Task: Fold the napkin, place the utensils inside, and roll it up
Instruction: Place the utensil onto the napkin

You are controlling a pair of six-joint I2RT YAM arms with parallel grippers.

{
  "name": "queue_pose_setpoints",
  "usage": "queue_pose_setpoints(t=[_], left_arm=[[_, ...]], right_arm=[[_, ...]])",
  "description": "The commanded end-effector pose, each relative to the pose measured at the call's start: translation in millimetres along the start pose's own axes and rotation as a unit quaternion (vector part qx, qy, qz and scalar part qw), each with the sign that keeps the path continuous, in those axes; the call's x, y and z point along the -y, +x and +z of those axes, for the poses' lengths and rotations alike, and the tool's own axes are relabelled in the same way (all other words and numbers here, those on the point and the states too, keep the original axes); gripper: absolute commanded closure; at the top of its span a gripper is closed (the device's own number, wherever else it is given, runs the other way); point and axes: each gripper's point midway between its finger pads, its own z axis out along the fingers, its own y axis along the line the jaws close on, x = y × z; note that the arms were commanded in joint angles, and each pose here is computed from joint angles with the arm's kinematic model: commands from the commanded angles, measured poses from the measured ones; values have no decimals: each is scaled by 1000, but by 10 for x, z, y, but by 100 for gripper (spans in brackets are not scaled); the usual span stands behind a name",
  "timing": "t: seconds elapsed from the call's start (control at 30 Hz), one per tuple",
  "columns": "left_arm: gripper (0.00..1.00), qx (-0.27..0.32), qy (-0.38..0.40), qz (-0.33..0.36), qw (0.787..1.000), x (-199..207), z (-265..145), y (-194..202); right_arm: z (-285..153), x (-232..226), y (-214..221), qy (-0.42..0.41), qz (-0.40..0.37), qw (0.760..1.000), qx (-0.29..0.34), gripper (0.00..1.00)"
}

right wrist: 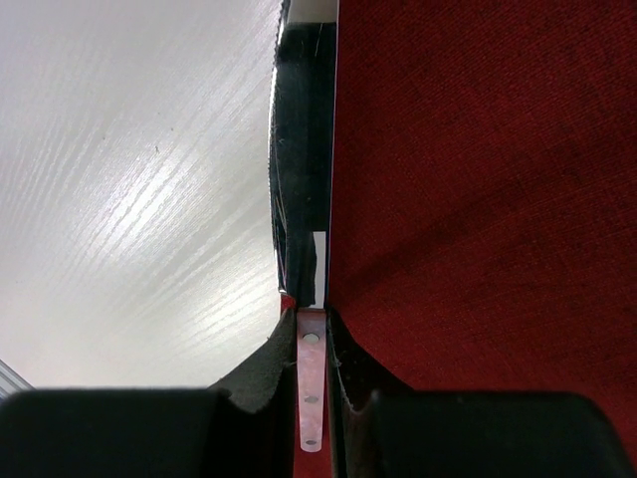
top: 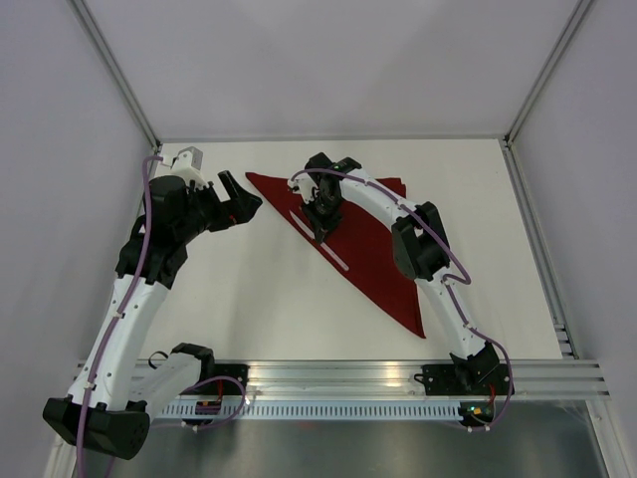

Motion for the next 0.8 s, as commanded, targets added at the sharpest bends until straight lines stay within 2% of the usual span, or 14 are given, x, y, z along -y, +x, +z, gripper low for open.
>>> queue_pose_setpoints(t=[0.0, 0.17, 0.2, 0.4, 0.5, 0.6, 0.77], left_arm=[[0, 5, -4, 8, 1000, -11, -7, -33], [0, 4, -4, 10, 1000, -20, -14, -21], [0, 4, -5, 11, 1000, -24, -11, -16], [0, 6, -4, 13, 1000, -21, -10, -26], [0, 5, 1, 16, 1000, -6, -10, -25], [0, 11, 13, 23, 1000, 35, -21, -45], [0, 37, 62, 30, 997, 156, 44, -59]], right_arm=[[-24, 72, -51, 40, 37, 999, 3, 90], [-12, 69, -60, 38, 36, 999, 4, 84], [-16, 69, -58, 38, 34, 999, 4, 77], [-133, 28, -145, 37, 29, 999, 24, 59], [-216, -5, -209, 36, 24, 998, 38, 55], [-404, -44, -331, 36, 16, 997, 69, 53], [-1188, 45, -639, 58, 12, 980, 188, 48]])
